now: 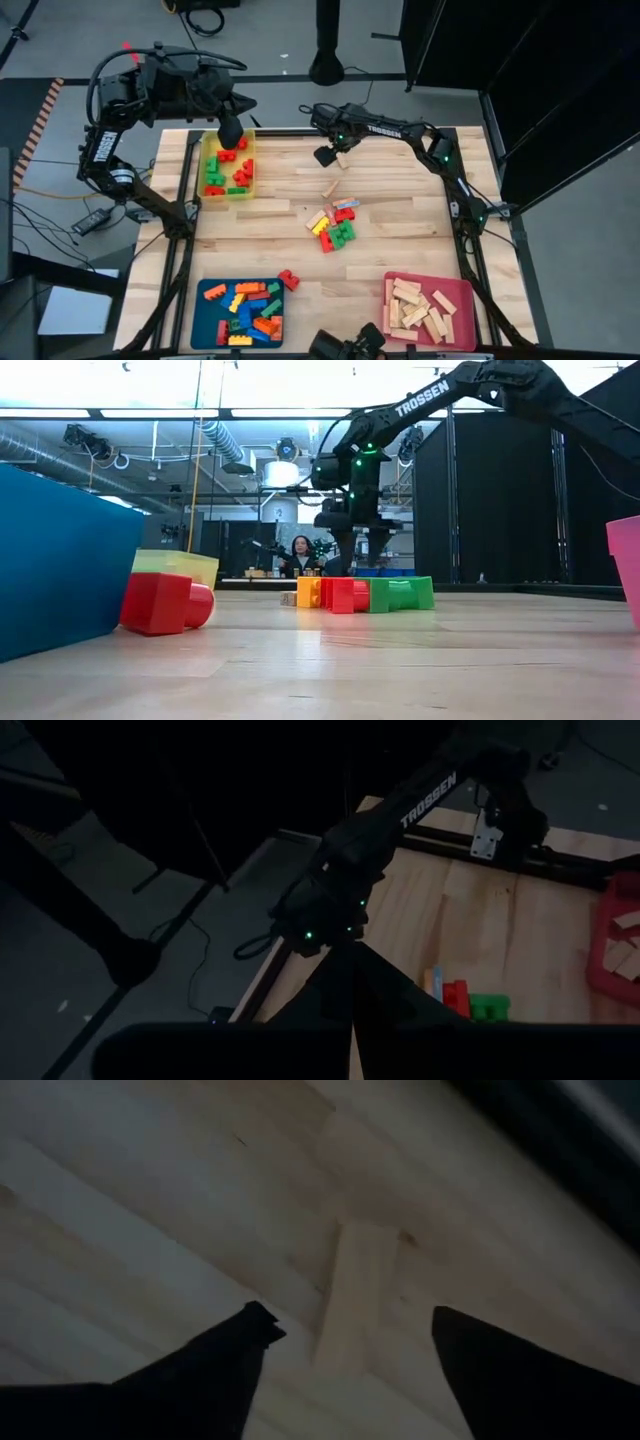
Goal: Sort blocks by size
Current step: Put the wooden block into the red bin
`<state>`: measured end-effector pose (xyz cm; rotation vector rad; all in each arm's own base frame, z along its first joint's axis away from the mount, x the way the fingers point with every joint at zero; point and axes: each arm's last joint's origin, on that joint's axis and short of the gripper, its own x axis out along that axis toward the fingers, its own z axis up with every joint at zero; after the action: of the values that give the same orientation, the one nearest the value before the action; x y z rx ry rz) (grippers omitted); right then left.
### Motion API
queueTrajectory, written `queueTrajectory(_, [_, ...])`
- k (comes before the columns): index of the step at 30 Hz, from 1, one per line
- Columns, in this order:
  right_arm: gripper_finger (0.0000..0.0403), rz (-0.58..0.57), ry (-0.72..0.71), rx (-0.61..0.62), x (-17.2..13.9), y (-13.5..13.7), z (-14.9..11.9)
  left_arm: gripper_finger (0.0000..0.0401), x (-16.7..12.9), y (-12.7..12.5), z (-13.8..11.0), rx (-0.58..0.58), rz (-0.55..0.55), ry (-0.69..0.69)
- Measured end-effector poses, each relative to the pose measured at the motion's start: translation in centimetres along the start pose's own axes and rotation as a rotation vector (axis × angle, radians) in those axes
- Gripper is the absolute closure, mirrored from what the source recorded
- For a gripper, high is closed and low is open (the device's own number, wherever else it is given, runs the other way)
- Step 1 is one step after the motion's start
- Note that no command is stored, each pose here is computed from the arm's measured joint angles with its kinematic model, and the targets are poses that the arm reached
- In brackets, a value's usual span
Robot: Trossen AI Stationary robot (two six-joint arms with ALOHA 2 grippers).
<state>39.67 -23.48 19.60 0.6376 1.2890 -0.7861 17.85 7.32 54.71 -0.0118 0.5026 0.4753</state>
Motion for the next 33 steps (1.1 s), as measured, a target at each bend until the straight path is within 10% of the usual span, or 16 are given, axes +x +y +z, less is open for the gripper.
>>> queueTrajectory(7, [0.0073, -0.003, 0.087, 0.037, 2.8, -0.9, -1.2, 0.0399, 0.0, 0.0, 0.0, 0.001, -0.001, -0.001])
queueTrajectory(16, [0.0125, 0.020, 0.108, 0.019, 4.2, -1.0, -1.9, 0.0399, 0.0, 0.0, 0.0, 0.002, -0.001, 0.000])
queueTrajectory(33, [0.0391, 0.024, 0.137, 0.006, 4.1, -1.3, -2.1, 0.0399, 0.0, 0.0, -0.1, 0.033, -0.001, 0.007])
